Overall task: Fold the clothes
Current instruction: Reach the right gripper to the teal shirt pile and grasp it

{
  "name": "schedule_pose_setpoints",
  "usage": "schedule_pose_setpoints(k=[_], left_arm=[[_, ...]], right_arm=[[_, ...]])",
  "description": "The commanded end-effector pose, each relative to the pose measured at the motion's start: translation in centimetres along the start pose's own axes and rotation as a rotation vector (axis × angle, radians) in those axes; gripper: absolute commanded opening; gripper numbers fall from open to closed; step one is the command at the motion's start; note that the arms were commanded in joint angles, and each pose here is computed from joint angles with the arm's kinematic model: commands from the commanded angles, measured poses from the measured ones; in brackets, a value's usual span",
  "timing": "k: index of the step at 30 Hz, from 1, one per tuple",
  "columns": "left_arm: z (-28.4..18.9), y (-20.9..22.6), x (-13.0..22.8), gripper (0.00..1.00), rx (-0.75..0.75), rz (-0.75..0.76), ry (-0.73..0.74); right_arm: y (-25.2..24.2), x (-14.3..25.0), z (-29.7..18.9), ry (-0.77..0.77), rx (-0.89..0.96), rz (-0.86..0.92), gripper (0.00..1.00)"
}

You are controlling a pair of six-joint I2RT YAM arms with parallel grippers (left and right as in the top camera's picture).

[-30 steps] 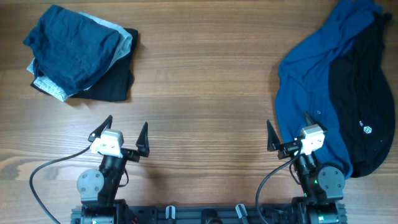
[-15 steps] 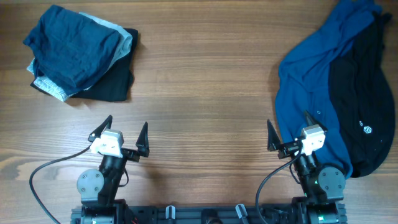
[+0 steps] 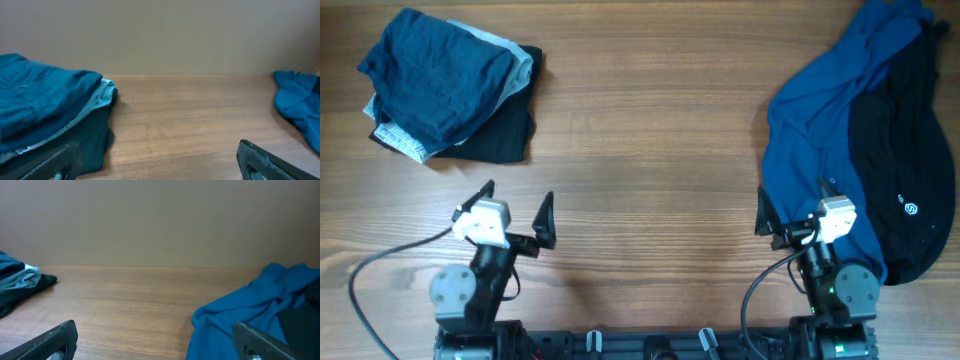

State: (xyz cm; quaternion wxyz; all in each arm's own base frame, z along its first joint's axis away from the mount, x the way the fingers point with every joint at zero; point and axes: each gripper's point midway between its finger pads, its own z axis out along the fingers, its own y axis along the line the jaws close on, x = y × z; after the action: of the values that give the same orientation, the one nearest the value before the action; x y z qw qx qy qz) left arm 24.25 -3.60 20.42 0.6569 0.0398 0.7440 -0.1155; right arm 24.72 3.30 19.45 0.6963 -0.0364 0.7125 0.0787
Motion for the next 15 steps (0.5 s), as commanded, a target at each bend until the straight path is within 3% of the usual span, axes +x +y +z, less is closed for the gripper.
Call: schedule_pose_setpoints(k=[1, 6, 8, 15], left_arm=[[0.9, -0.2, -4.1, 1.00, -0.002, -0.055, 0.059], [4.9, -0.2, -7.5, 1.00, 0.015, -0.122, 0.272], [7.3, -0.2, -8.2, 1.00, 0.035, -0.154, 0.366], [12.7, -0.9, -2.6, 1.00, 0.156, -0.293, 0.639]], right_arm=[[-0.1, -3.5, 0.6, 0.012, 0.020, 0.022, 1.00], [-0.4, -7.0, 4.2, 0.219, 0.043, 0.033, 1.00], [-0.7, -7.0, 6.8, 0.381, 0.041, -0.027, 1.00], [-1.2, -0.1, 12.5, 0.846, 0.019, -0.002, 1.00]])
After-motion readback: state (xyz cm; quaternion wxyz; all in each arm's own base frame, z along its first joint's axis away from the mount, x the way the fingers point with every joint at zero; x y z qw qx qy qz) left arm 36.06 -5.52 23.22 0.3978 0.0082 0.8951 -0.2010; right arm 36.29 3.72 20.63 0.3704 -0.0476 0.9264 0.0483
